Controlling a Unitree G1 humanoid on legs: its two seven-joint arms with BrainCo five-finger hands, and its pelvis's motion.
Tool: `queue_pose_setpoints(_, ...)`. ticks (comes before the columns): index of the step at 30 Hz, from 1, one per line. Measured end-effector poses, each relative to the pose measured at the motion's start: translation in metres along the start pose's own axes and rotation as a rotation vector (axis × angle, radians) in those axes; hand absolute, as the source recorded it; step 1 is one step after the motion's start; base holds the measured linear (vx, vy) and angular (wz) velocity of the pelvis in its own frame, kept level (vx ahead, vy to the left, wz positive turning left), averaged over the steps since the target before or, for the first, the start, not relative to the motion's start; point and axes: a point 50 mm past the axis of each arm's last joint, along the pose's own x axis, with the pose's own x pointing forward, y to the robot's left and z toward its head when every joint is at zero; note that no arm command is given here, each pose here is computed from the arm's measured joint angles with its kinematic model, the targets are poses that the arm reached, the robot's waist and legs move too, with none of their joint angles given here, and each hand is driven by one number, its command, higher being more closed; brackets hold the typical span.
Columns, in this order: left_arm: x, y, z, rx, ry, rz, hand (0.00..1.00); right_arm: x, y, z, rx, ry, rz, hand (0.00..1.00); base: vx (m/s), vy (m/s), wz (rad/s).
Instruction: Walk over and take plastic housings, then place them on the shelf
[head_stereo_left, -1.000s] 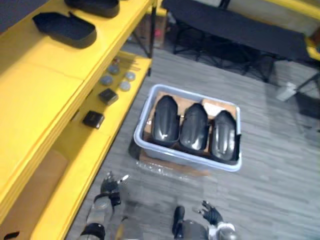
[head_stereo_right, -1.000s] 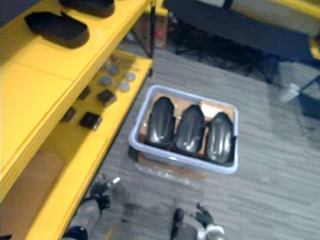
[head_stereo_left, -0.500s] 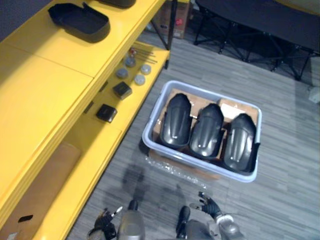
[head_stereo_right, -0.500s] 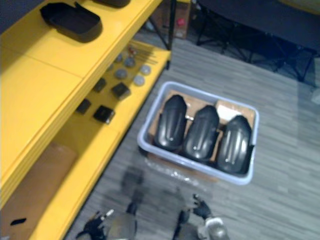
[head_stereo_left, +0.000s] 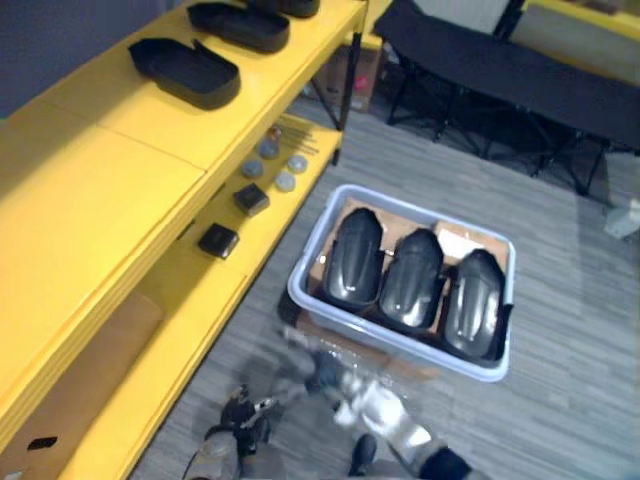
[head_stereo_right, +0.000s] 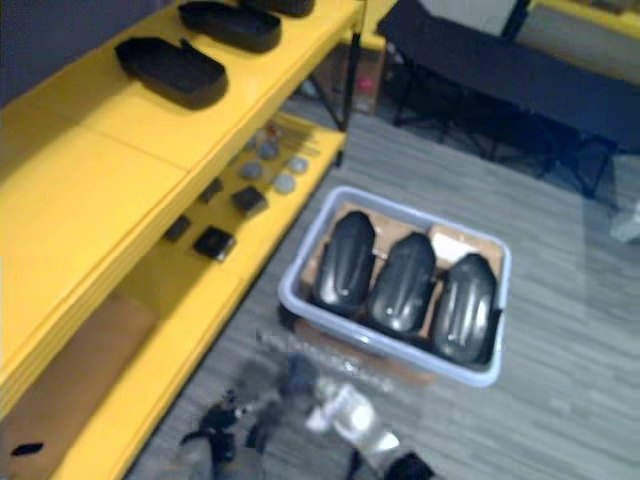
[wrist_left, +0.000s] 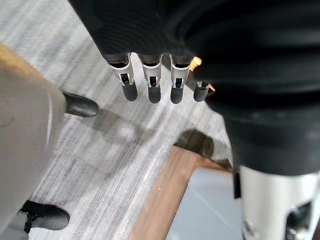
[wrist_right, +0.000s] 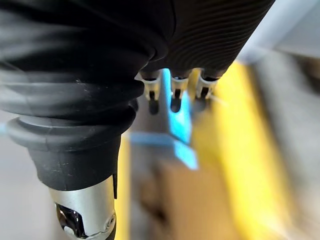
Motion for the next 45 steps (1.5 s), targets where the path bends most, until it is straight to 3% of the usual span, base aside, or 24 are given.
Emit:
queue_pose_setpoints(3, 0.0, -0.002, 0.002, 0.021, -0.01, -0.03, 0.0, -0.013, -0.08, 0.014, -0.003, -0.044, -0.408, 0.0, -0.06, 0.053, -0.54)
queue_pose_setpoints(6, 0.0, -0.005, 0.009, 0.012, -0.033, -0.061, 0.0, -0.046, -0.139, 0.018, -0.024, -0.044, -0.683, 0.0, -0.07, 0.033, -0.43)
queue_pose_setpoints(12, -0.004, -0.005, 0.0, -0.008, -0.002, -0.097, 0.0, -0.127, -0.203, 0.017, -0.078, 0.039, -1.026, 0.0, -0.04, 0.015, -0.39)
queue_pose_setpoints(19, -0.016, 0.014, -0.036, -0.036, 0.125, -0.037, 0.0, -0.152, -0.209, 0.0, -0.063, 0.169, -1.106, 0.0, 0.0, -0.013, -0.09)
queue_pose_setpoints(27, -0.033, 0.043, -0.067, -0.153, 0.207, 0.093, 0.0, -0.209, -0.218, -0.057, 0.136, 0.464, -1.488, 0.0, 0.06, 0.026, 0.26)
queue_pose_setpoints(33, -0.057, 0.058, -0.105, -0.203, 0.336, 0.17, 0.0, -0.225, -0.232, -0.058, 0.103, 0.535, -1.637, 0.0, -0.04, 0.024, 0.03)
queue_pose_setpoints(39, -0.049, 0.059, -0.092, -0.3, 0.277, 0.171, 0.0, -0.211, -0.273, -0.028, 0.049, 0.426, -1.778, 0.0, -0.15, -0.017, 0.18)
queue_pose_setpoints(45, -0.042, 0.06, -0.074, -0.418, 0.173, 0.184, 0.0, -0.191, -0.293, -0.018, 0.082, 0.415, -1.799, 0.0, -0.08, -0.049, 0.26)
